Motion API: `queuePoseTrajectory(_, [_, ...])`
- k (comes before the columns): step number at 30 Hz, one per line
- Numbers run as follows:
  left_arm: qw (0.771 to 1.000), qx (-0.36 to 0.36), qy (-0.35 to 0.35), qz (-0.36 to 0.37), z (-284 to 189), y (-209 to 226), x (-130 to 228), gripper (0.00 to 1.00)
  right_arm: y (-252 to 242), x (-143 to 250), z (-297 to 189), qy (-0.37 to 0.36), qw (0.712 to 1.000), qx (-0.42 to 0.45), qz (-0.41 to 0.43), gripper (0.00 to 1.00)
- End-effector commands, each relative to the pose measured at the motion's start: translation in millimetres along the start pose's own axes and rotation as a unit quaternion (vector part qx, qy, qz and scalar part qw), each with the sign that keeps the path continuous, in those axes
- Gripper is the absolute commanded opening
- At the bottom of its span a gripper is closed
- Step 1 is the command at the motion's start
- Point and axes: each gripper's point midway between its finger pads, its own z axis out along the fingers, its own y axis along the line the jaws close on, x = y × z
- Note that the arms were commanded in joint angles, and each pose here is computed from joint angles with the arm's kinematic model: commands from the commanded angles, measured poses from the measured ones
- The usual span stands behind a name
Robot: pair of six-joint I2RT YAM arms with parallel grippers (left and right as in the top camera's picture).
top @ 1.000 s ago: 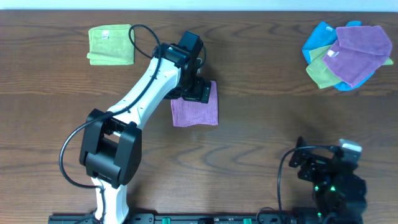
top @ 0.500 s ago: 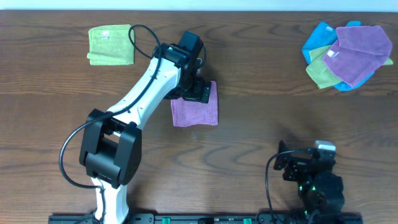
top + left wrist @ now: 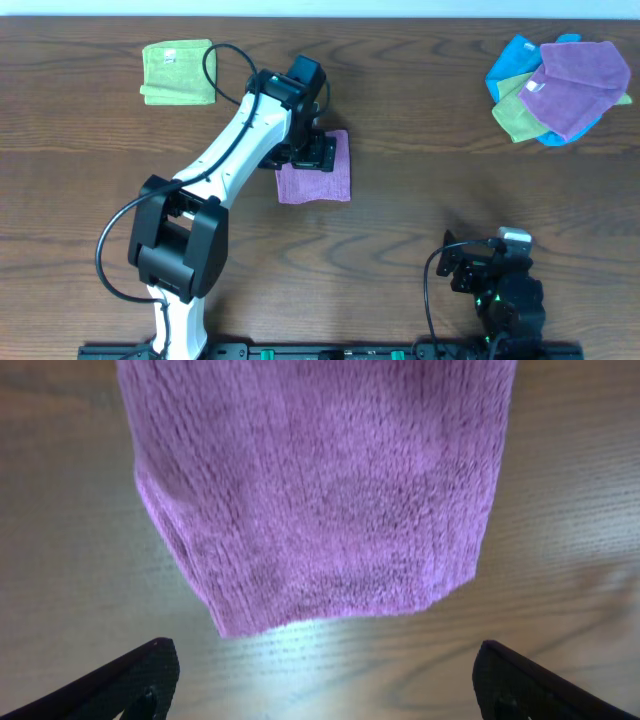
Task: Fold the cloth
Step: 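Lift the folded purple square and carry it left toward the green cloth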
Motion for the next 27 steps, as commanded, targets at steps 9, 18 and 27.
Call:
queuePoseTrajectory(9, [0.989,-0.069,-0.127,-0.028,-105,-3,36,0.95,-1,1,0,-0.001,1.0,0.0,0.008,0.99])
queuePoseTrajectory(18, [0.966,-0.036,-0.226,-0.116,-147,8,59,0.95,-1,1,0,-0.001,1.0,0.0,0.008,0.99])
queuePoseTrajectory(27, [0.97,-0.03,-0.202,-0.132,-138,6,65,0.95,-1,1,0,-0.001,1.0,0.0,0.008,0.99])
